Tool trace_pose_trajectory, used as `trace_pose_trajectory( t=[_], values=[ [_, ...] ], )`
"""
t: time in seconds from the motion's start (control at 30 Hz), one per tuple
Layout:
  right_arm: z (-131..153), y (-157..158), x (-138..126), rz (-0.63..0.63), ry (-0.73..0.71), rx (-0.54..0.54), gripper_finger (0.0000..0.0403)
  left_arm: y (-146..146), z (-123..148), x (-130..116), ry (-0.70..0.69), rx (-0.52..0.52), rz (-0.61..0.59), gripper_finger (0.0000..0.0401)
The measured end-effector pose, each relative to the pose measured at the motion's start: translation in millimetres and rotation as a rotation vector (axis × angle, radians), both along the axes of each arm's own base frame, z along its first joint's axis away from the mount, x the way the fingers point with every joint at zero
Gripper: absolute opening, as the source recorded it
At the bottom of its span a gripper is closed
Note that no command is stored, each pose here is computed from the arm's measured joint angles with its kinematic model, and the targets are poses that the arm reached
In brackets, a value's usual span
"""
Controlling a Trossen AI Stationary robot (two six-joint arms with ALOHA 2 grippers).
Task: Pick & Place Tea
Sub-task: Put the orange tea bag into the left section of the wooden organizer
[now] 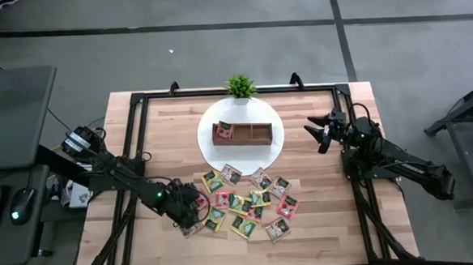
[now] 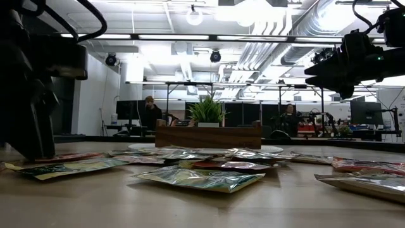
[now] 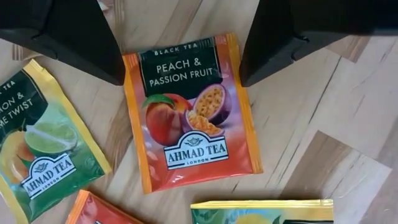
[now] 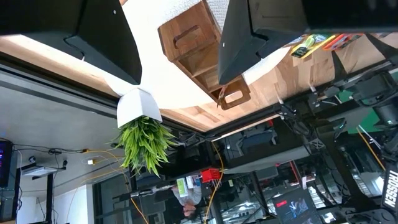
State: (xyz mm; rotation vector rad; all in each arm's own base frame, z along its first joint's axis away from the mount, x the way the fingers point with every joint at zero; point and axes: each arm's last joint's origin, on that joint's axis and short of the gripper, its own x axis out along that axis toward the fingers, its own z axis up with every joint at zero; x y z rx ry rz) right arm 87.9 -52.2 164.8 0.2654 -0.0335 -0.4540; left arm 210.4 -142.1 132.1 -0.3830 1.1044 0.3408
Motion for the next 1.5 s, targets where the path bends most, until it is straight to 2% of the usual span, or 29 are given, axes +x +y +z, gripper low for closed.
trace_pose_trajectory(
  t=[0.4, 0.5, 1.13, 1.3, 1.5],
  values=[
    [-0.1, 0.0, 0.0, 0.0, 0.0, 0.0, 0.0208, 0.8, -19.0, -1.5, 0.095, 0.057, 0.047, 0.0319],
    [0.1, 0.0, 0.0, 0.0, 0.0, 0.0, 0.0208, 1.4, -19.2, -2.2, 0.102, 0.062, 0.05, 0.0307],
    [0.1, 0.0, 0.0, 0.0, 0.0, 0.0, 0.0208, 3.0, -19.2, -3.1, 0.113, 0.092, 0.048, 0.007],
    [0.1, 0.0, 0.0, 0.0, 0.0, 0.0, 0.0208, -0.5, -13.0, 1.6, 0.154, 0.145, -0.075, 0.001],
    [0.0, 0.0, 0.0, 0.0, 0.0, 0.0, 0.0208, -4.6, 6.0, 6.2, 0.274, 0.229, -0.234, 0.0003]
  ],
)
